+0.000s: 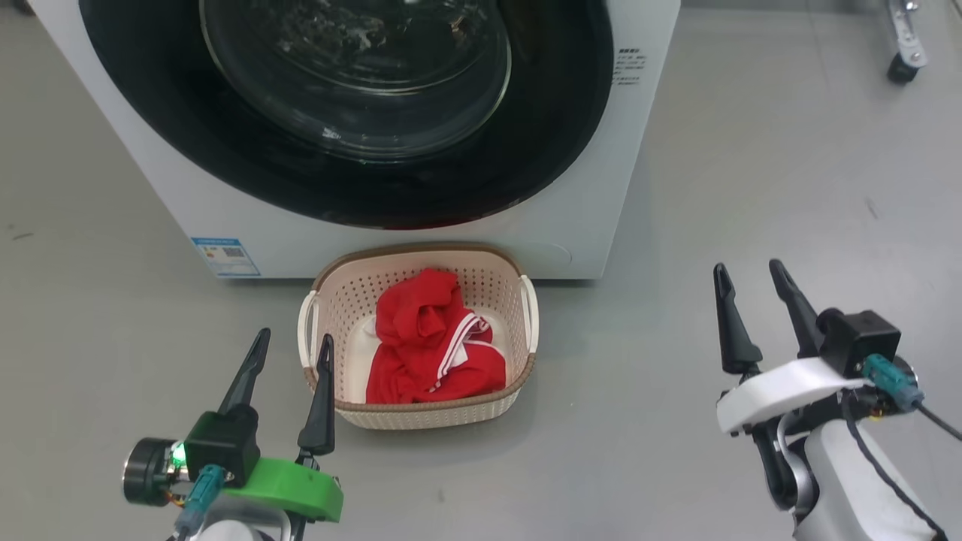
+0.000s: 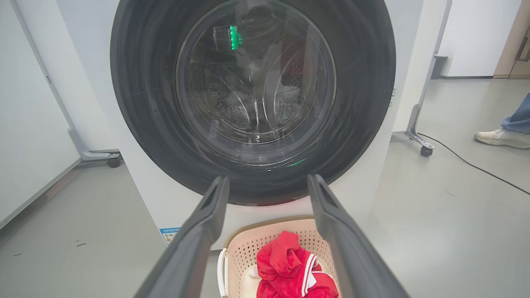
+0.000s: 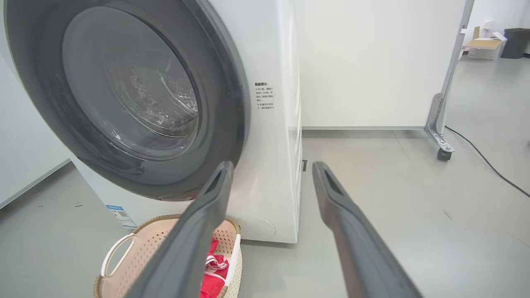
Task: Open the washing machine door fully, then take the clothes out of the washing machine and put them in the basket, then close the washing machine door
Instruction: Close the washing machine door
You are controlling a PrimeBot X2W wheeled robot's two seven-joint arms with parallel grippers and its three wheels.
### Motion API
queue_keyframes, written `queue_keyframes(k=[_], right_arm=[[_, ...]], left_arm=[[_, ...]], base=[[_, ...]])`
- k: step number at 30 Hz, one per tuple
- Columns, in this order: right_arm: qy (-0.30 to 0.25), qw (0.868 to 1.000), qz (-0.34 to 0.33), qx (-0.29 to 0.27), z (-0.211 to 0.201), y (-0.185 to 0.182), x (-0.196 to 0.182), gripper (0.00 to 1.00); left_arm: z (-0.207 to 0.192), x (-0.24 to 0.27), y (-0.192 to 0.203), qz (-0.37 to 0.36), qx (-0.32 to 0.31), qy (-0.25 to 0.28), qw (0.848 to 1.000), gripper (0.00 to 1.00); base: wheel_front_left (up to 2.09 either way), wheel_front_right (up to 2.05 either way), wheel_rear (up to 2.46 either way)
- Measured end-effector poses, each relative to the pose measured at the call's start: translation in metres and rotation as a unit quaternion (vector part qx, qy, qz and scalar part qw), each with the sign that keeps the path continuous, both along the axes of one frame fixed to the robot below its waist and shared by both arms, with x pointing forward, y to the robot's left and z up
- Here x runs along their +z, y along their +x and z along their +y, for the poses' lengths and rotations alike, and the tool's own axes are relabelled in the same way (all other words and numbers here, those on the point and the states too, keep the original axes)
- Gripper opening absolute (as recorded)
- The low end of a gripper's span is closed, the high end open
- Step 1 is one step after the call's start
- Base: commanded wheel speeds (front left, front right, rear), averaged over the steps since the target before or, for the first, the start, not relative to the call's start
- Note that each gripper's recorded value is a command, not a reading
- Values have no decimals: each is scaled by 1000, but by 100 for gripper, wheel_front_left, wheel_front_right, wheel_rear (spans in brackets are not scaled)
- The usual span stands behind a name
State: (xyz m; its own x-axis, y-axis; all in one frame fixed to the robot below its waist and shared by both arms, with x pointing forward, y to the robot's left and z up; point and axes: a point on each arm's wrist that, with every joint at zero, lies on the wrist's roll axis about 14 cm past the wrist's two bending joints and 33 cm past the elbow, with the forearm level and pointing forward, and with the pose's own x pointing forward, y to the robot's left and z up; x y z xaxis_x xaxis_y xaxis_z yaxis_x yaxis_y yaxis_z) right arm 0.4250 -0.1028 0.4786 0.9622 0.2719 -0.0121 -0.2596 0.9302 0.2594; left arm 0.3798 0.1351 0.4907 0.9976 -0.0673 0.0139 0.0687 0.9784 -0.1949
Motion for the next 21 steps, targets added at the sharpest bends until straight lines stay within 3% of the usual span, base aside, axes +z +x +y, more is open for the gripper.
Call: queue_keyframes(k=[21], right_arm=[[5,997,-6,-71,-33,-64,7,100]], left_arm=[[-11,-1,-30,3,-16,-8,1000,100]], base=[[0,0,0]])
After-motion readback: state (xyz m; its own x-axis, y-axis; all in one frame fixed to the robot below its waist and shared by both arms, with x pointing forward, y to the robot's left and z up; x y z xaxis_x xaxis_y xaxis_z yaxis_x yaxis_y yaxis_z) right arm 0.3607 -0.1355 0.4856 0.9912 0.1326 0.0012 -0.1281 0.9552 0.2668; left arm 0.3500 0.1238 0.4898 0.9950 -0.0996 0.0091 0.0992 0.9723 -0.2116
